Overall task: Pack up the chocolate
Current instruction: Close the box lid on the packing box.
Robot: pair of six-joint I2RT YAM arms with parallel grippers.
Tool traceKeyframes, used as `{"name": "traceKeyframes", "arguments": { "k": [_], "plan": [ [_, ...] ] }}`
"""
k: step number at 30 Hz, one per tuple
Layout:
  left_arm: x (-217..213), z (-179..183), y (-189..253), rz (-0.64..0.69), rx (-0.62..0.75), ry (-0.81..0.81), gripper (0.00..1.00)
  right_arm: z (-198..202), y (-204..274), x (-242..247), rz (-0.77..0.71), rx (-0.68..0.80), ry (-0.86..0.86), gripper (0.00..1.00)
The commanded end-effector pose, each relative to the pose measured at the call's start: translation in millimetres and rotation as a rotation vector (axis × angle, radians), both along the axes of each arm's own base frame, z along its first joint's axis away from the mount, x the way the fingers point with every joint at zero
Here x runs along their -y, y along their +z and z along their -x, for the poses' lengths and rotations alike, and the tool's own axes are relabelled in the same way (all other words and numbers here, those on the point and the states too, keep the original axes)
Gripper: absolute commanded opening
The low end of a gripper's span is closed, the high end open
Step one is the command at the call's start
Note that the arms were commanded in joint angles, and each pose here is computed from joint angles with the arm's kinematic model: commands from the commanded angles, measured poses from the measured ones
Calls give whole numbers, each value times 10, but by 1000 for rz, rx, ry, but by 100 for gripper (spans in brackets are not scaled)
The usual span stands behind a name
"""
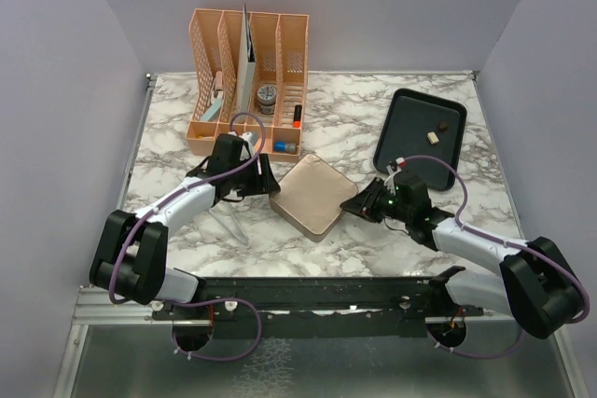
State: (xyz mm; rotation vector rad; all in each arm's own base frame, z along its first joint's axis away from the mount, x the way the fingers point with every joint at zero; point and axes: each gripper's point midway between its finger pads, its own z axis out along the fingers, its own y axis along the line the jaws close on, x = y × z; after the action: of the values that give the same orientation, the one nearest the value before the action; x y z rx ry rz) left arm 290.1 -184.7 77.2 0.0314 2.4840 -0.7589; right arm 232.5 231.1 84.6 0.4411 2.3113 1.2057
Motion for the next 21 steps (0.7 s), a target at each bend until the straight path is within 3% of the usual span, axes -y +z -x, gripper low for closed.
{"name": "traceKeyframes", "arguments": {
  "k": [1,10,16,21],
  "plan": [
    [72,-30,91,19,20,-45,65,-117,164,-95,-19,61,17,24],
    [133,16,52,43,10,-79,68,-154,260,-124,-47,69,9,30],
    [187,-16,108,58,25,-115,71,-37,261,-23,-3,13,-8,47],
    [212,-112,174,52,51,-116,71,1,188,130,47,6,-67,48]
  ]
}}
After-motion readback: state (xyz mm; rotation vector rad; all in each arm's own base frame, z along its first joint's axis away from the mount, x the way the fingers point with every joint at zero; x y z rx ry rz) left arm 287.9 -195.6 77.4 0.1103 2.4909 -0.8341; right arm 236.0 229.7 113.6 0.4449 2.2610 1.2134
